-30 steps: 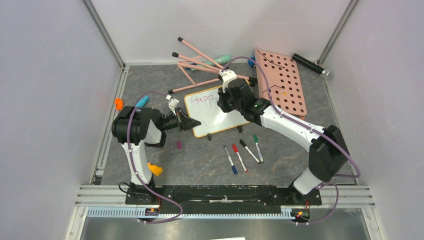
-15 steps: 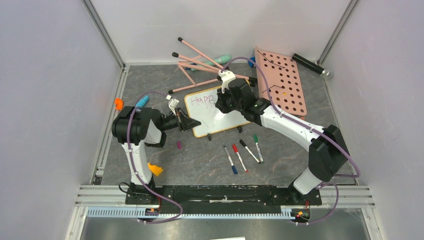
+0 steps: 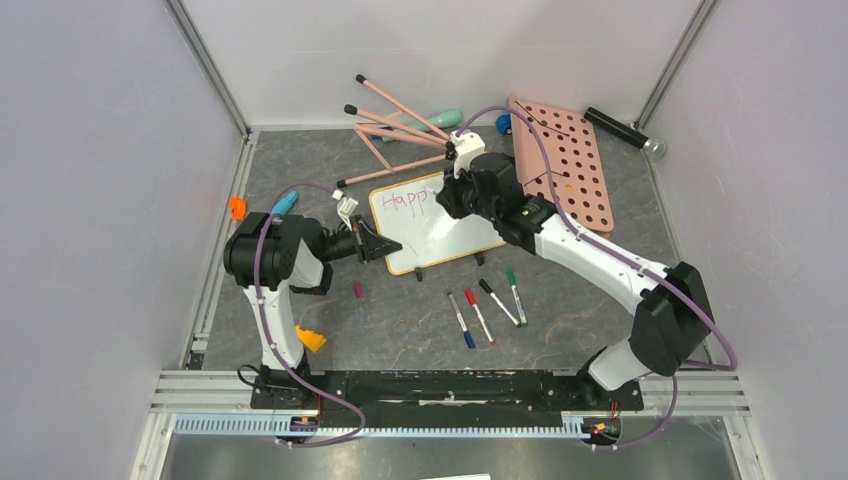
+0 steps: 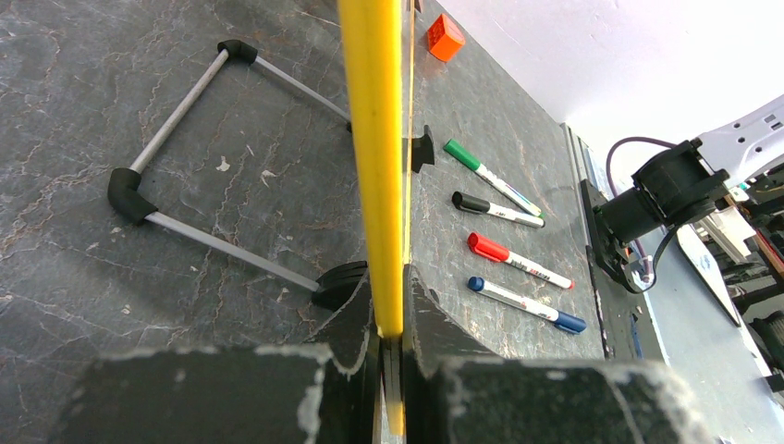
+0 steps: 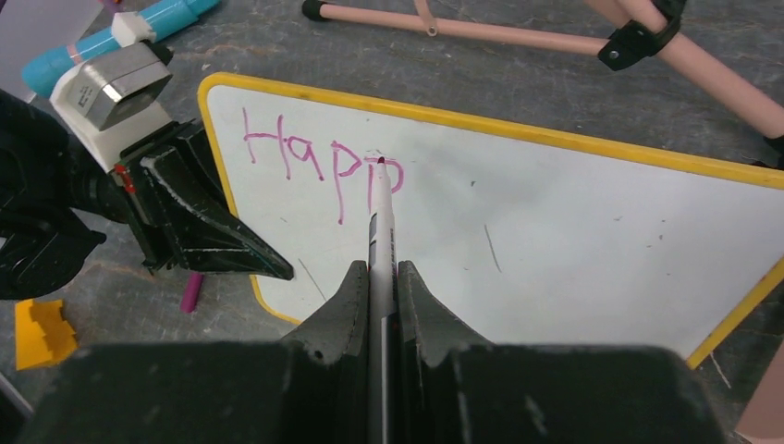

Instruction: Write a sentence on the whiteboard

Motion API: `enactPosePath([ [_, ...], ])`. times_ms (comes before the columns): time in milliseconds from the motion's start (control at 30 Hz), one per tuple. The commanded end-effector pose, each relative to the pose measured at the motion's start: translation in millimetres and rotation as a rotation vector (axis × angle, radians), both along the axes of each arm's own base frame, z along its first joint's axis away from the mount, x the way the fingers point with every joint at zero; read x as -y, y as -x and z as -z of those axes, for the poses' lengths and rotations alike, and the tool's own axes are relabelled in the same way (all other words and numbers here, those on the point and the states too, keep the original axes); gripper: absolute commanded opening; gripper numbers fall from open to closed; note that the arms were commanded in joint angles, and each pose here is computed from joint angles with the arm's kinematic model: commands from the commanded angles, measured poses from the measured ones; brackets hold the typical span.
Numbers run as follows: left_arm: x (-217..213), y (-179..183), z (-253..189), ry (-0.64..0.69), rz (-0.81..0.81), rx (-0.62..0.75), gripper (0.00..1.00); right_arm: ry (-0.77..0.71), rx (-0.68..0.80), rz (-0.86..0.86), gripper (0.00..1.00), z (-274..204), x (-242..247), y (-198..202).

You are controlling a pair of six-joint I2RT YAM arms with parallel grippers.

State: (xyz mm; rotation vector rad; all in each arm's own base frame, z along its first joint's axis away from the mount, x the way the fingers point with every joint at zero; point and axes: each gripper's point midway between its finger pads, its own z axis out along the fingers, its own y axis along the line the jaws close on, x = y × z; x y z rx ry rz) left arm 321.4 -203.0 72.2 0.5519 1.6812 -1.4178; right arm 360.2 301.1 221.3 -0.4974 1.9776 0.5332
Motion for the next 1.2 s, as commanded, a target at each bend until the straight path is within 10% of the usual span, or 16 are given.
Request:
enactPosePath([
  [0,-3.2,-7.3,10.1,-0.061,-0.032,0.17,0.08,-0.002,0.061,0.073,0.0,-16.4,11.9,-14.3],
  [1167,-3.1,-7.2,10.3,-0.061,-0.031,0.171,0.08,0.03,0.054,0.131,0.0,-7.1,13.2,-33.8],
])
